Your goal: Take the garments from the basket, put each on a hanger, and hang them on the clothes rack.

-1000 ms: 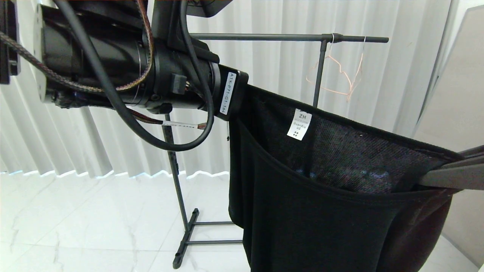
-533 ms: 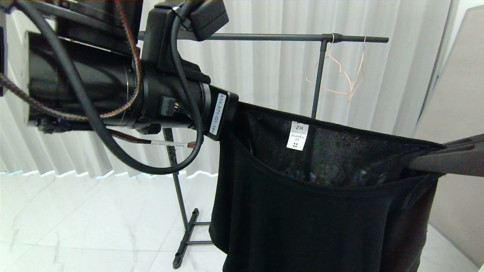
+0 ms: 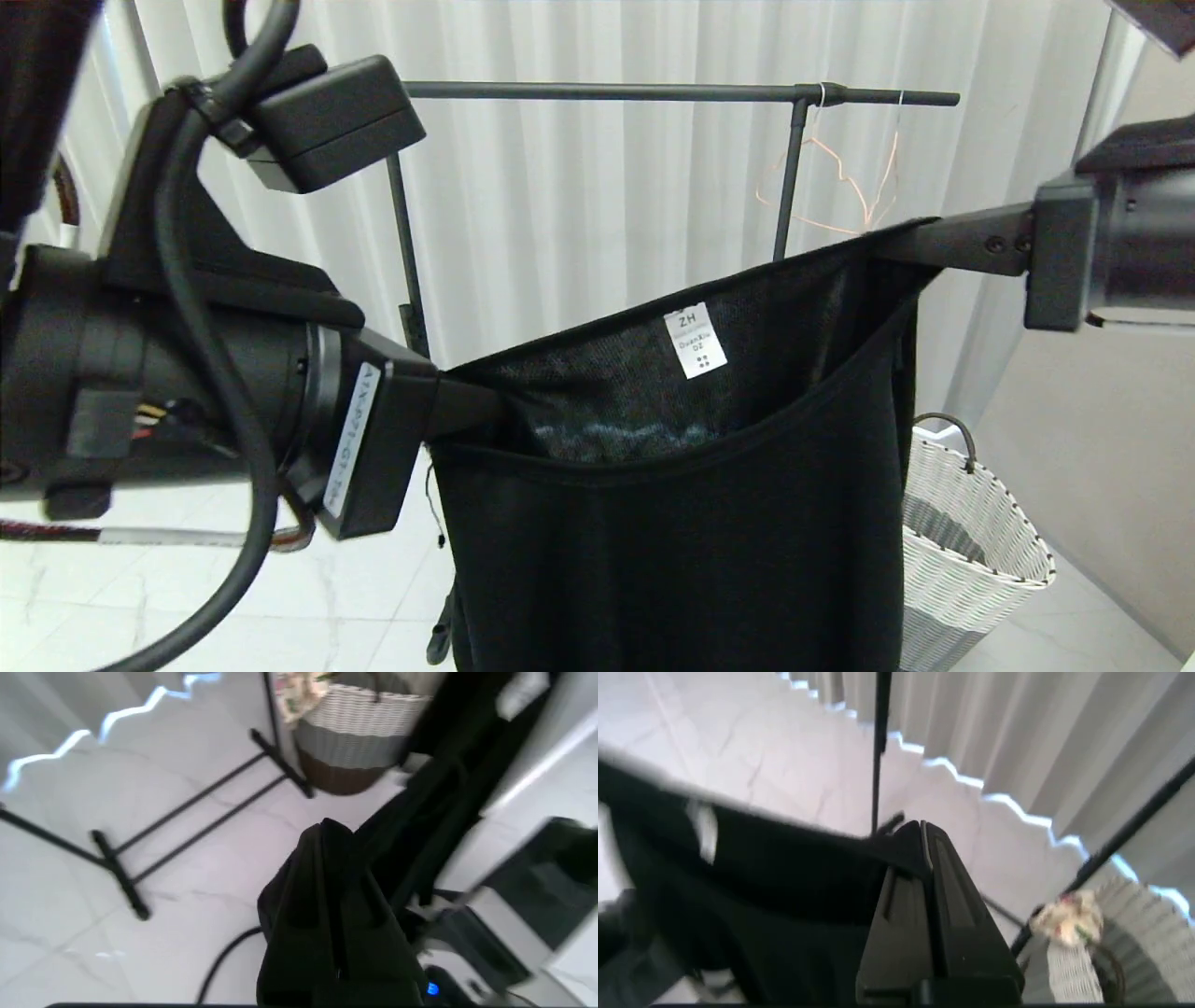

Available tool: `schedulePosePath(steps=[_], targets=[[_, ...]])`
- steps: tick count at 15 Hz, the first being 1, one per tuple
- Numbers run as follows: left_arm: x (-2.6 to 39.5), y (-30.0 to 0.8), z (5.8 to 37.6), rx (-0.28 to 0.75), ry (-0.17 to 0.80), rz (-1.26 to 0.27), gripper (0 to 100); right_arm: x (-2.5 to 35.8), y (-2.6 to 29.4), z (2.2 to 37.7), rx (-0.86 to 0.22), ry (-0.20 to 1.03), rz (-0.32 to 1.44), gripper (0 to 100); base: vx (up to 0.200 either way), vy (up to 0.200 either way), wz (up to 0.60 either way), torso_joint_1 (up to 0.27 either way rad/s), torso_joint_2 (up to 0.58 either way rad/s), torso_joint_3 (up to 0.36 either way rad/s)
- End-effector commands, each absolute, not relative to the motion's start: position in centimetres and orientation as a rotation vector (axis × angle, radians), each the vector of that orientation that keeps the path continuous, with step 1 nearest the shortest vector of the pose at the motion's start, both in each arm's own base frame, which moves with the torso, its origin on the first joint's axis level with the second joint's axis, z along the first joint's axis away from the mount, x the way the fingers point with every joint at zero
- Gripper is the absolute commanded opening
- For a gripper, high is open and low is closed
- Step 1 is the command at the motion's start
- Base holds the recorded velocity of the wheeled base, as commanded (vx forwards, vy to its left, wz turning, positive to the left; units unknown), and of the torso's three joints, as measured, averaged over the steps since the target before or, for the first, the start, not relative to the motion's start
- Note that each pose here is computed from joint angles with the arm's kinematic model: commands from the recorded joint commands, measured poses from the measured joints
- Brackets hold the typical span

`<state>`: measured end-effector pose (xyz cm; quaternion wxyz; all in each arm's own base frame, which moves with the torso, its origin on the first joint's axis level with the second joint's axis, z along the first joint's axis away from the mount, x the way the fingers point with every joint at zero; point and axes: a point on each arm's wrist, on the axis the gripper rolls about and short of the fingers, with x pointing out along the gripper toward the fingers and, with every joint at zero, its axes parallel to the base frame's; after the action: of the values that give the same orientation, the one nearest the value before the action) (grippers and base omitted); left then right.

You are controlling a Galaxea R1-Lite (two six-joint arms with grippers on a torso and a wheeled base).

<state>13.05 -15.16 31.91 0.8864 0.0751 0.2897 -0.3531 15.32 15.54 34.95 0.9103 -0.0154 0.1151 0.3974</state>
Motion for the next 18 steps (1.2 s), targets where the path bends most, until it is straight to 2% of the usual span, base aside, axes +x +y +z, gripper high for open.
schedulePosePath(steps=[1, 5, 11, 13, 14, 16, 18], targets=[[10.0, -14.6, 32.1, 0.153, 0.613, -0.829, 0, 17.9, 18.1, 34.6, -0.026, 0.225, 0.828, 0, 0.0, 0.0, 0.0, 0.0, 0.0, 0.0], [8.7, -14.7, 31.8, 0.177, 0.617, -0.894, 0, 18.6, 18.9, 34.9, -0.006, 0.185, 0.858, 0, 0.0, 0.0, 0.0, 0.0, 0.0, 0.0], [8.6, -14.6, 31.8, 0.177, 0.614, -0.894, 0, 18.5, 18.8, 34.9, -0.004, 0.178, 0.854, 0, 0.0, 0.0, 0.0, 0.0, 0.0, 0.0], [9.9, -14.9, 31.2, 0.203, 0.626, -0.818, 0, 17.5, 17.7, 35.2, -0.011, 0.198, 0.848, 0, 0.0, 0.0, 0.0, 0.0, 0.0, 0.0], [12.2, -15.1, 31.0, 0.249, 0.61, -0.669, 0, 16.0, 16.2, 35.5, -0.026, 0.232, 0.846, 0, 0.0, 0.0, 0.0, 0.0, 0.0, 0.0], [13.8, -15.6, 32.1, 0.223, 0.568, -0.615, 0, 13.4, 13.9, 35.6, -0.058, 0.316, 0.86, 0, 0.0, 0.0, 0.0, 0.0, 0.0, 0.0], [14.6, -16.2, 32.6, 0.202, 0.538, -0.613, 0, 12.2, 13.0, 34.9, -0.075, 0.371, 0.894, 0, 0.0, 0.0, 0.0, 0.0, 0.0, 0.0]])
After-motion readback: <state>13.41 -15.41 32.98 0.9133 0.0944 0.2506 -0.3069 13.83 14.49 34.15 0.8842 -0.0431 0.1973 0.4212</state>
